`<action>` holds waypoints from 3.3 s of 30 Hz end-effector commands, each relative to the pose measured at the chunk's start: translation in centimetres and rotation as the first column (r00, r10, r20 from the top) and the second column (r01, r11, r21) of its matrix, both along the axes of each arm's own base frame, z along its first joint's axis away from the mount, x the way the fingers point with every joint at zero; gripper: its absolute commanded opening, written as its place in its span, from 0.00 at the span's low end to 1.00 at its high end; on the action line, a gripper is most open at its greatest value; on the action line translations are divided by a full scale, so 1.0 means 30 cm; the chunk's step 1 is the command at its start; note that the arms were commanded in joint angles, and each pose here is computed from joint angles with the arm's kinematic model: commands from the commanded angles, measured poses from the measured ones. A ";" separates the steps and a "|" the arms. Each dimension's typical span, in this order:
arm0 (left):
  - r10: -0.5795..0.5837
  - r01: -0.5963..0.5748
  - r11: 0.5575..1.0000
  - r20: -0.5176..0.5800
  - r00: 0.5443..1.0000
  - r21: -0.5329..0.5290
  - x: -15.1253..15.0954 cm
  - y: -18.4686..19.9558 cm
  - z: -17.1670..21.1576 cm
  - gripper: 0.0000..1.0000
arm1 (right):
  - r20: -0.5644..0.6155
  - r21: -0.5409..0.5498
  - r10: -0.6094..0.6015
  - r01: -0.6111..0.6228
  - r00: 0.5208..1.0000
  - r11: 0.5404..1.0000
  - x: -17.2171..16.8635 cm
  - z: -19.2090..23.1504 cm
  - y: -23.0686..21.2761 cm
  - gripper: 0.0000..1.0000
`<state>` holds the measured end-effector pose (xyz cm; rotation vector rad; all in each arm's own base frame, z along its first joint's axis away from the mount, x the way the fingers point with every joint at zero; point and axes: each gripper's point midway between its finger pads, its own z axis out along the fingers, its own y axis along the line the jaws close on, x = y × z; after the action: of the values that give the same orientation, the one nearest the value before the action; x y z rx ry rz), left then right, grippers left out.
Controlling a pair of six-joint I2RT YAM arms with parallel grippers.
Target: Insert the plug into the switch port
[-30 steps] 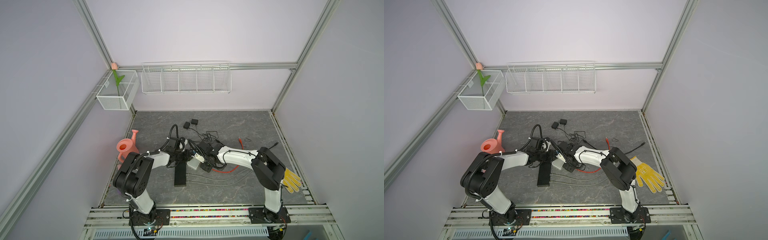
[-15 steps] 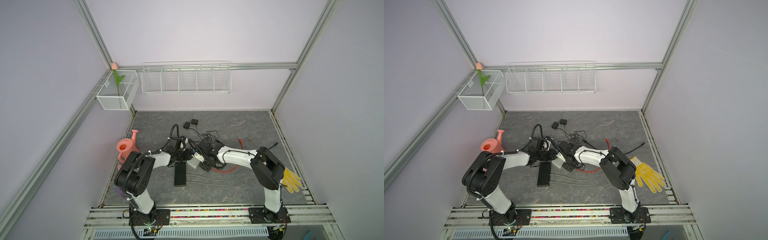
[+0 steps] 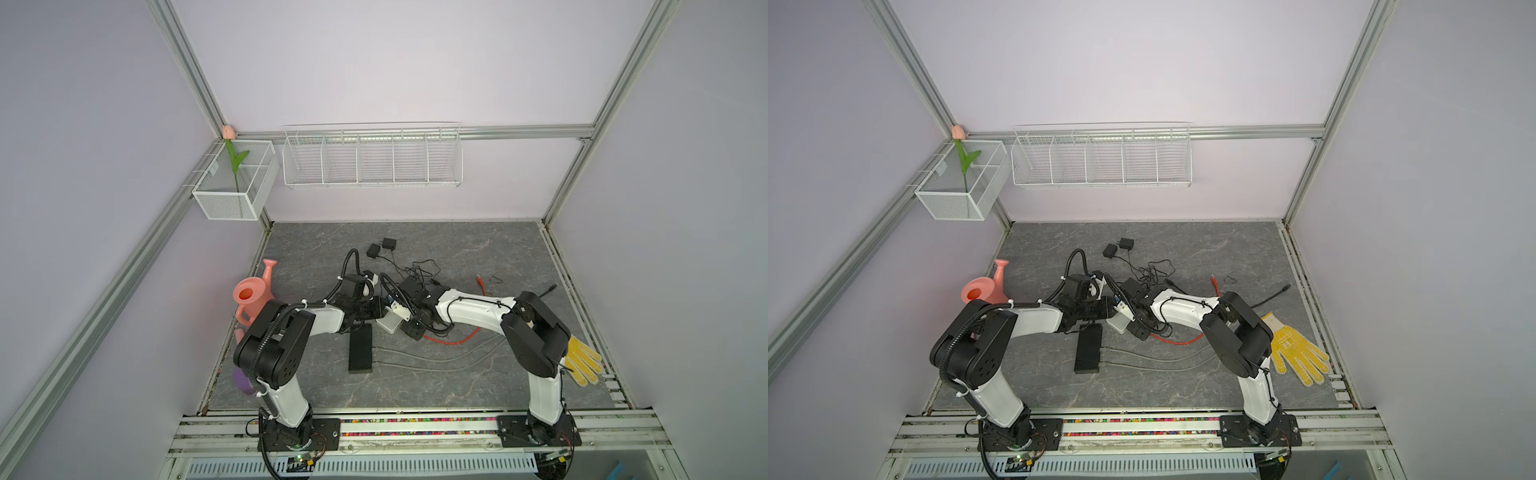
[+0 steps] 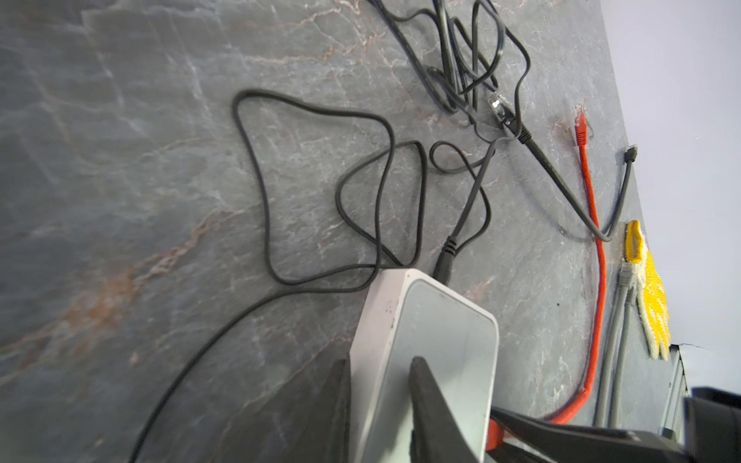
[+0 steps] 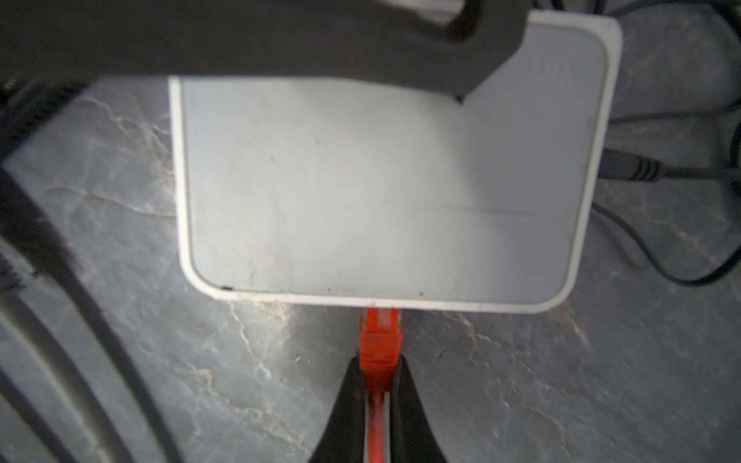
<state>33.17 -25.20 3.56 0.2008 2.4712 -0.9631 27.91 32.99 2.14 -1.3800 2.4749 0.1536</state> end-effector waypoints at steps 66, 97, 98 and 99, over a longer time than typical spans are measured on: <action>0.101 -0.104 0.994 -0.139 0.985 -0.014 -0.101 0.236 0.111 0.31 | 0.208 0.113 -0.030 0.006 0.978 0.994 0.183 0.187 -0.128 0.46; 0.034 -0.033 0.993 0.010 0.999 -0.111 -0.243 0.168 0.342 0.35 | -0.082 -0.009 -0.311 0.311 0.947 0.950 0.382 0.000 -0.404 0.07; 0.031 -0.029 0.992 0.014 0.999 -0.122 -0.246 0.165 0.355 0.35 | -0.068 0.012 -0.307 0.309 0.949 0.951 0.379 0.027 -0.398 0.07; 0.024 -0.021 0.991 0.021 1.000 -0.133 -0.250 0.160 0.367 0.35 | -0.053 0.032 -0.303 0.304 0.952 0.952 0.373 0.053 -0.392 0.07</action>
<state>26.54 -20.07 14.08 0.1221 2.3822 -1.0652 40.64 20.86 2.26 -0.9681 2.6732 0.0989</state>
